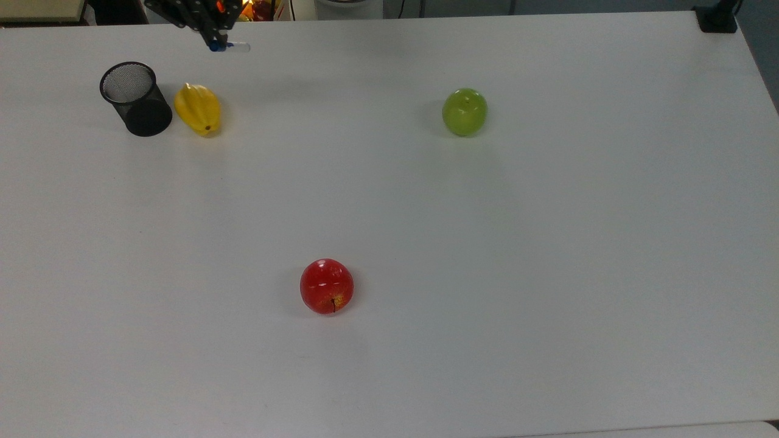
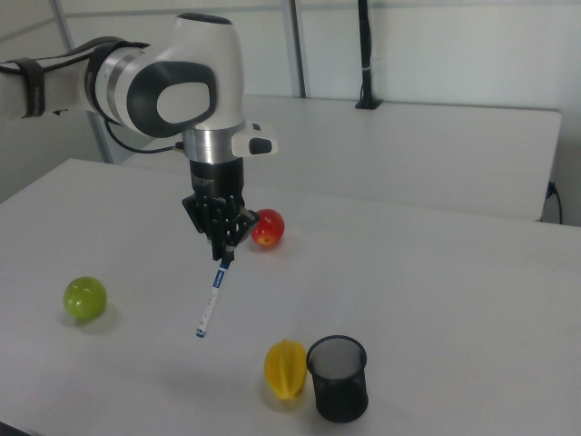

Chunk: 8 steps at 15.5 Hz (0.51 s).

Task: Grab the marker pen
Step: 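Carry the marker away from the cup and lower it to the table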

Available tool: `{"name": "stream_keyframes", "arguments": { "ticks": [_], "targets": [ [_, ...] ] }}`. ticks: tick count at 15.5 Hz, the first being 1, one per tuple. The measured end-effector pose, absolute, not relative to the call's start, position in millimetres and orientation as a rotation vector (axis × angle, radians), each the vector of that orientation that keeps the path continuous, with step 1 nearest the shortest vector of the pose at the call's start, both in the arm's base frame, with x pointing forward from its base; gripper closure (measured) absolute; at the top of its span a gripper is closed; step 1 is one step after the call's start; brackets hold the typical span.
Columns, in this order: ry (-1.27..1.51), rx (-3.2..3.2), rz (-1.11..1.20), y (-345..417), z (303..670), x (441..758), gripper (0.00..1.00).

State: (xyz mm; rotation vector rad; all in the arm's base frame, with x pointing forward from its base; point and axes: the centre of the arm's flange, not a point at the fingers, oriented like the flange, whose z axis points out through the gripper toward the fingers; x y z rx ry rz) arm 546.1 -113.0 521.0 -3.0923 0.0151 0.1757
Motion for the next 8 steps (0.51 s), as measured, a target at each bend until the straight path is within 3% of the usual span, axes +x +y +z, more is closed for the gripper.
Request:
{"name": "stream_keyframes", "arguments": {
  "ticks": [8],
  "targets": [
    [-0.179, -3.052, 0.481, -15, 467, 554, 0.84]
  ]
}}
